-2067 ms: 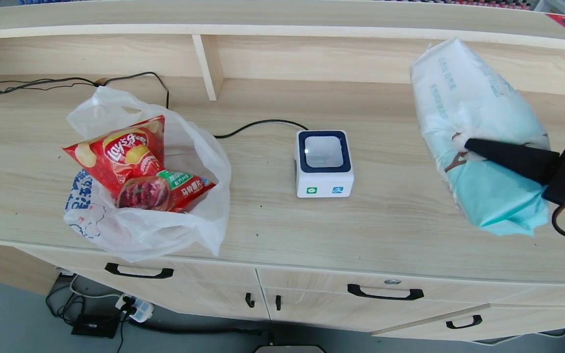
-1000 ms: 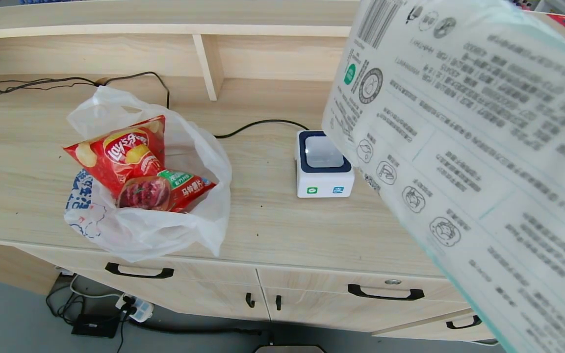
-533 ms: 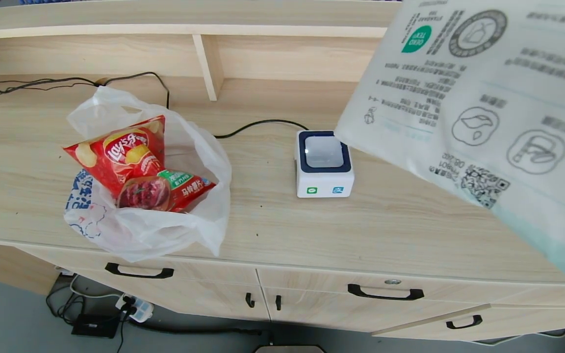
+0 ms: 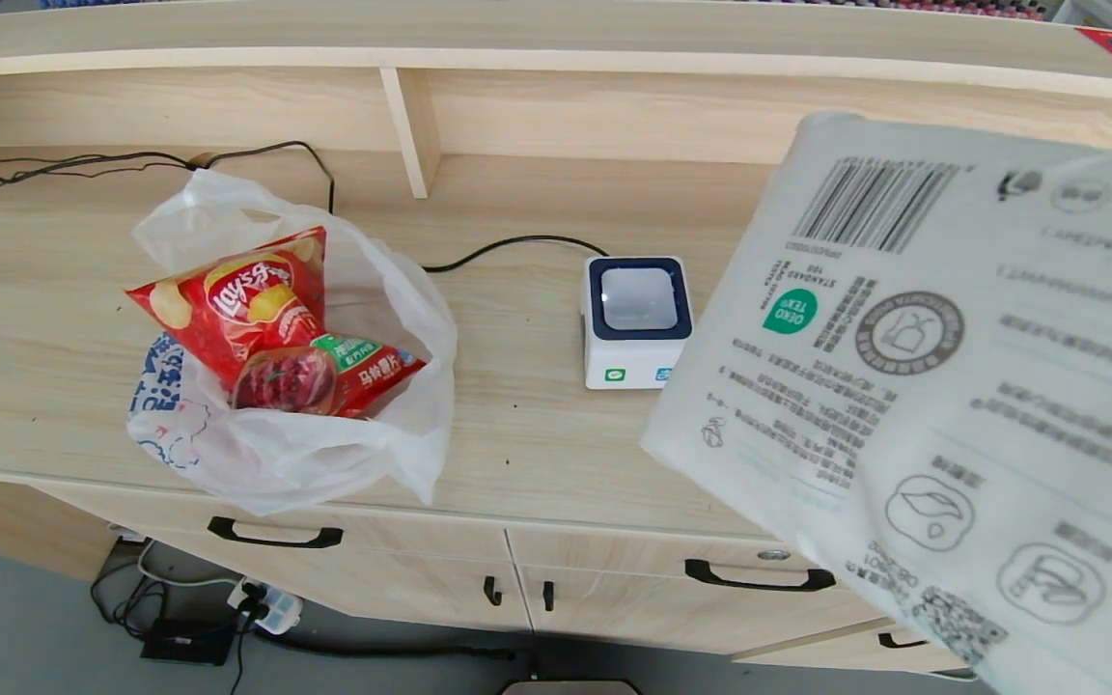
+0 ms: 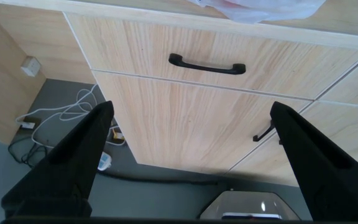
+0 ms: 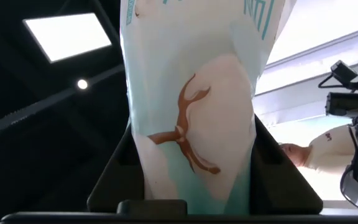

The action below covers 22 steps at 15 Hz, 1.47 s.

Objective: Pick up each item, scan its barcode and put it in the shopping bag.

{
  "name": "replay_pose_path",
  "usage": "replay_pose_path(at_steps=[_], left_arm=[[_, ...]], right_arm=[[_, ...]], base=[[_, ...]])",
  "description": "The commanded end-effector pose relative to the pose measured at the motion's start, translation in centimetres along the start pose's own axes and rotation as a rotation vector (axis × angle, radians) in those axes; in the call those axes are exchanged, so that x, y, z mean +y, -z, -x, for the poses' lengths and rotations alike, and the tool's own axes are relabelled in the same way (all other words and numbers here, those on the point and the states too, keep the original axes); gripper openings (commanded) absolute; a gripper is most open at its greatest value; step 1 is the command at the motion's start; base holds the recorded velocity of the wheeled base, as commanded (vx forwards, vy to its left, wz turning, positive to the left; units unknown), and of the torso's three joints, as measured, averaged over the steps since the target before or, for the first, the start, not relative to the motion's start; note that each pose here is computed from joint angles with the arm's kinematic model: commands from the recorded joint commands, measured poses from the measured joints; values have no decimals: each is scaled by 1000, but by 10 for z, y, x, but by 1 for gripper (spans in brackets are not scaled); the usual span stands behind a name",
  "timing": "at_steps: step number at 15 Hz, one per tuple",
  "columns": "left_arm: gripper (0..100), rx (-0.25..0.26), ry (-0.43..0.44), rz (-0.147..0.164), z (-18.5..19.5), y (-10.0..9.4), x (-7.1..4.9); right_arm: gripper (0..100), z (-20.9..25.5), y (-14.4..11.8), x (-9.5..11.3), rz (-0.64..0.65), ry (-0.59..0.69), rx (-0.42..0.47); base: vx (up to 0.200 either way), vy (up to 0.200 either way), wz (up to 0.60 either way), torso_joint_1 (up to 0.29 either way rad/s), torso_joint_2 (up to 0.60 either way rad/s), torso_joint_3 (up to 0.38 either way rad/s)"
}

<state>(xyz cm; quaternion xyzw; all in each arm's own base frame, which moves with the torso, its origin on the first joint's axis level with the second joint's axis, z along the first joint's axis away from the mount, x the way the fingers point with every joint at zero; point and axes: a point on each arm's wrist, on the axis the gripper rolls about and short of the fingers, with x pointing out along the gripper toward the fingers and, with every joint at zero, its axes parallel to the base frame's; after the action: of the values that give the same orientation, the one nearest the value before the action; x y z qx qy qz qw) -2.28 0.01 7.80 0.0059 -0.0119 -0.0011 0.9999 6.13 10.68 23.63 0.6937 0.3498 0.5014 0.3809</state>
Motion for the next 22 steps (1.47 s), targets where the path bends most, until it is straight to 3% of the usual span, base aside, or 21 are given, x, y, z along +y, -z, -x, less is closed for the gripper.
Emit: replay_pose_path(at_steps=[1,7,11,14,16,18,20,22], left_arm=[[100,1,-1,0,0,0,0],[100,1,-1,0,0,0,0],[100,1,-1,0,0,0,0],[100,1,-1,0,0,0,0],[100,1,-1,1,0,0,0],[100,1,-1,0,0,0,0],[100,1,-1,0,0,0,0],[100,1,-1,0,0,0,0]], right_arm=[[0,5,2,-8,-46,31,18],[0,3,13,-15,-173,45,111],[0,10,12,-22,-180,72,103],[0,14,17,-7,-154,-1,130],[0,4,13,16,-67,-84,128],[0,-7,5,20,59,-67,142],[0,-30,-7,10,471,-8,217],[0,-40,-18,4,684,34,223]], base=[[0,0,0,0,0,0],[0,0,0,0,0,0],[0,0,0,0,0,0],[0,0,0,0,0,0],[0,0,0,0,0,0],[0,0,0,0,0,0],[0,0,0,0,0,0],[0,0,0,0,0,0]])
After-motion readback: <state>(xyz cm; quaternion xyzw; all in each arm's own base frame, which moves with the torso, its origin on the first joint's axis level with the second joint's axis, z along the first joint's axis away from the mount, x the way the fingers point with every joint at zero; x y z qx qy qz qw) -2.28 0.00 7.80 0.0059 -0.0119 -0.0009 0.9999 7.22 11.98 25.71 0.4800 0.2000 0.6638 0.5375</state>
